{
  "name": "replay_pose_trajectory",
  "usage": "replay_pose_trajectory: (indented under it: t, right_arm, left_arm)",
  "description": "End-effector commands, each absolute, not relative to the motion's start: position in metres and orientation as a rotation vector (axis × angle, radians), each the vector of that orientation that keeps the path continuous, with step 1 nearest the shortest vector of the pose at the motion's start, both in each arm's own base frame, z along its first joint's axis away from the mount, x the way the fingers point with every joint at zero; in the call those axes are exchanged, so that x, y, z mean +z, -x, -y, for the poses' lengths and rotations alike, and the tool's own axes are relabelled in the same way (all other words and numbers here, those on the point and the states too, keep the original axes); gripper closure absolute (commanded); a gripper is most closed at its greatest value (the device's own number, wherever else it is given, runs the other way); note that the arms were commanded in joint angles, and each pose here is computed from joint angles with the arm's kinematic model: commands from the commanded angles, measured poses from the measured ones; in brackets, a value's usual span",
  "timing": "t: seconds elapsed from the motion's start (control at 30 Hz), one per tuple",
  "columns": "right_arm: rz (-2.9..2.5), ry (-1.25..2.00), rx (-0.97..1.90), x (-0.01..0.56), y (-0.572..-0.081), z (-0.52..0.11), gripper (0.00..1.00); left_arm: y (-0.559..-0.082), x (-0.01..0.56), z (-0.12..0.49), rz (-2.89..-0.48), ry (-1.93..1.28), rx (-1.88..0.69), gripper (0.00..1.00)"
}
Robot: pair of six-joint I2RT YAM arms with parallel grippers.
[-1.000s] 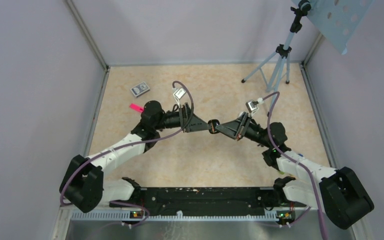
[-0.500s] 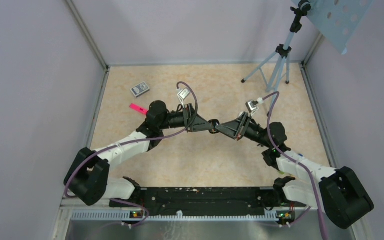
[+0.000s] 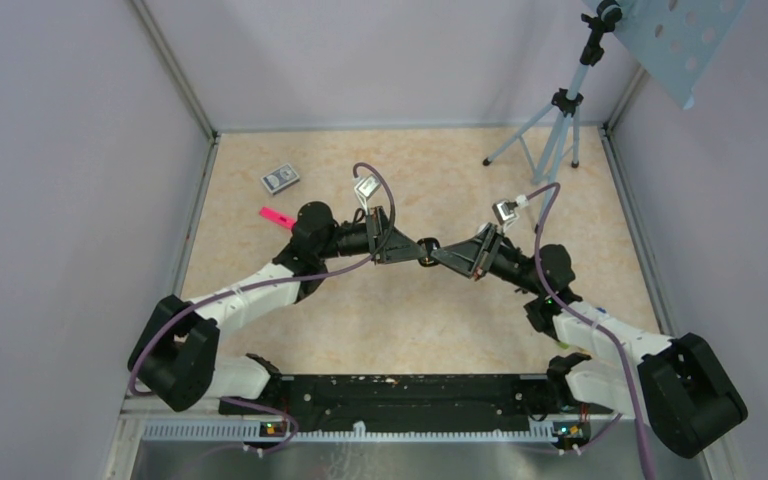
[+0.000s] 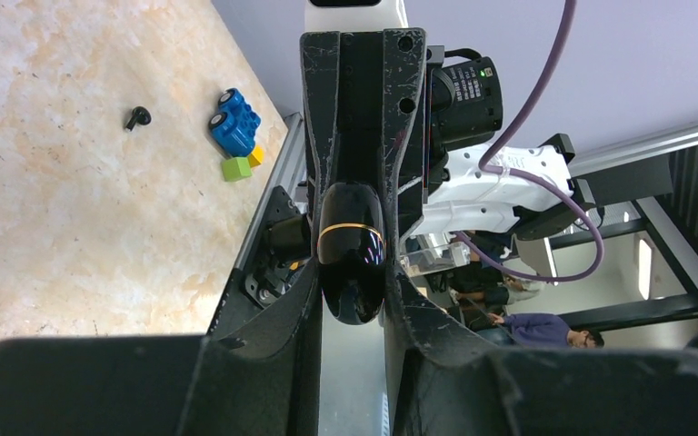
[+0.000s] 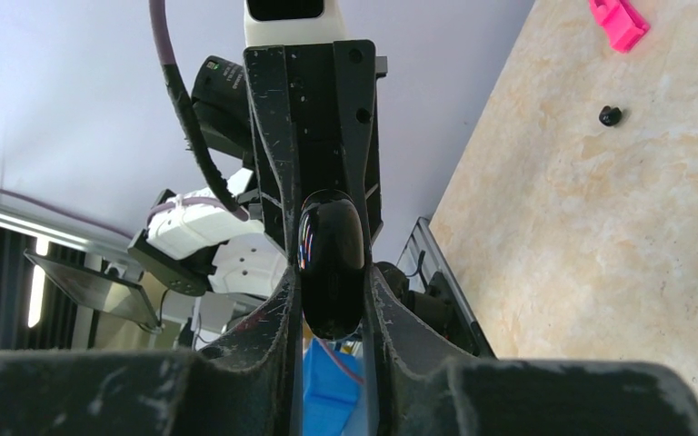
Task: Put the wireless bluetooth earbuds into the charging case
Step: Pass from the right arm to the left, then open the charging case at the center of the board.
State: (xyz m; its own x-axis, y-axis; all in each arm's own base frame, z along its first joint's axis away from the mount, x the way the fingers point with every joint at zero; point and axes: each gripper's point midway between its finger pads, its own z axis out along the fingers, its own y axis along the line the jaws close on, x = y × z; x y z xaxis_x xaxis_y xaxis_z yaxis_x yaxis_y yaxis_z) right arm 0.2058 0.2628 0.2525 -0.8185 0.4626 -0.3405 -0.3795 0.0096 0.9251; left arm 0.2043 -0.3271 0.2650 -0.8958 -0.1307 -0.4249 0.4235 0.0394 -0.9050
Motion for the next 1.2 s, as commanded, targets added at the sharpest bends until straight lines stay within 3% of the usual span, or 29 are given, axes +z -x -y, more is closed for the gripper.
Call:
replay_pose_trajectory:
  t: [0.0, 0.3, 0.8, 1.17]
  right_arm:
    - [-1.669, -0.089, 1.844, 0.26, -0.214, -0.257, 0.82]
    - [-1.725, -0.144, 1.814, 0.238, -0.217, -0.255, 0.75]
    - [-1.734, -0.209, 1.804, 0.226, -0.222, -0.248, 0.74]
    - [-1.74, -0.226, 1.794, 0.223, -0.221, -0.245, 0.63]
  left_arm:
    - [-0.197, 0.297, 0.321, -1.761, -0.383, -1.936, 1.0]
    - [-0.195, 0.301, 0.315, -1.74, -0.374, -1.96, 1.0]
    - [-0.189, 0.3, 0.306, -1.735, -0.397, -1.986, 1.0]
    - [-0.188, 0.3, 0.302, -1.732, -0.41, -1.979, 1.0]
